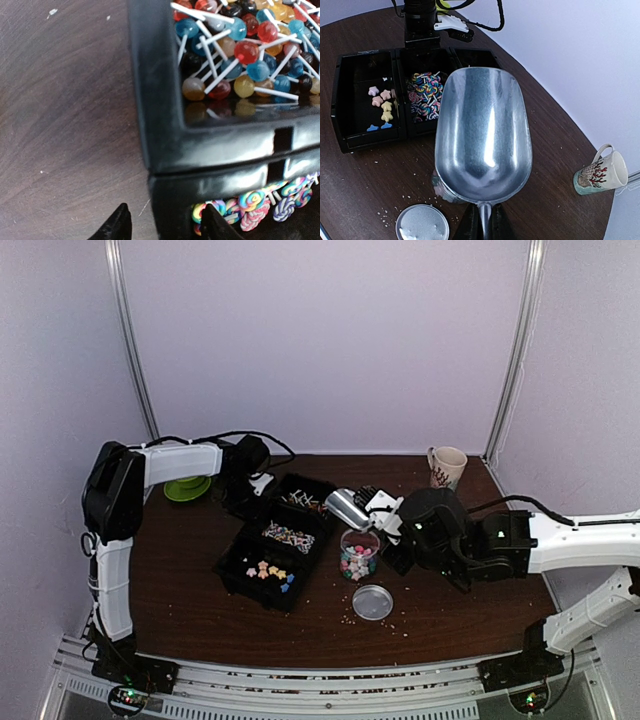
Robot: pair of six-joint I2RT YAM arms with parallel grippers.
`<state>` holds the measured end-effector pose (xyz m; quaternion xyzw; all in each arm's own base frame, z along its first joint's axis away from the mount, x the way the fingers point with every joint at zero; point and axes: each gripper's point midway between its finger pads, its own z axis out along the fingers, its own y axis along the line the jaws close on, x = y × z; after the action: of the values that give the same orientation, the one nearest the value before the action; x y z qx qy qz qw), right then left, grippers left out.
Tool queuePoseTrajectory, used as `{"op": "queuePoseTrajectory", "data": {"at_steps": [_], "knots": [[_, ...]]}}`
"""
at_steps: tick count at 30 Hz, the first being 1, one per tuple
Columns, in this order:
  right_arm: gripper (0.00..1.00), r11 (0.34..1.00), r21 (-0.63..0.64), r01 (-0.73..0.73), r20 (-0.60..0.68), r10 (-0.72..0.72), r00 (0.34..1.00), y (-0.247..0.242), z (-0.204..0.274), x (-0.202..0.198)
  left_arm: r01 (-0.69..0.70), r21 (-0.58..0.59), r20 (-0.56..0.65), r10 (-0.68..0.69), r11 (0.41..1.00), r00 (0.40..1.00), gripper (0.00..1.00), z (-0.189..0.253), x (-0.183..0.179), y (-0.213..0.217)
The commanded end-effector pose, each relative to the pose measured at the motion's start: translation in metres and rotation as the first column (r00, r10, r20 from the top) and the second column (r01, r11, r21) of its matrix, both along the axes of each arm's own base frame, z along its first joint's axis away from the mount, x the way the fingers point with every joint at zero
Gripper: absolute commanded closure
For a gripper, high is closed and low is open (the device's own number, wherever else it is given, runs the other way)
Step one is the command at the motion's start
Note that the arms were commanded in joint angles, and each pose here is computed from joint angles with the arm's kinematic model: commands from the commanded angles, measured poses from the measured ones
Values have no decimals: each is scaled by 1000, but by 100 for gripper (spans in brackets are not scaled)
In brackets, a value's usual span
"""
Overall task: Pack the candies
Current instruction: Pick up the plate from the center of the board.
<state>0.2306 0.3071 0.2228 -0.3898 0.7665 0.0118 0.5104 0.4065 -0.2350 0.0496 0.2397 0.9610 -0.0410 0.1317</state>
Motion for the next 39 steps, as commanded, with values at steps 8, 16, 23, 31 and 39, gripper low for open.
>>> {"op": "queuePoseTrajectory", "data": {"at_steps": [8,16,23,31,39], "knots": [[100,1000,3,1,-14,-1,1000,3,1,1,16,-23,-9,-16,1000,1000,65,-3,4,-6],[100,1000,-3,-4,-13,4,1000,4,2,1,14,-12,-28,-15,1000,999,81,-12,3,-5],[100,1000,-24,-16,-20,16,1000,4,4,0,7,-16,-11,-7,1000,1000,100,-3,3,-4],[100,999,-34,-29,-22,28,999,5,16,-1,-1,-59,-1,1,998,1000,100,21,-6,-4],[100,999,-28,-37,-25,37,999,5,23,-2,-16,-291,-79,-7,957,997,100,44,-36,-24]]}}
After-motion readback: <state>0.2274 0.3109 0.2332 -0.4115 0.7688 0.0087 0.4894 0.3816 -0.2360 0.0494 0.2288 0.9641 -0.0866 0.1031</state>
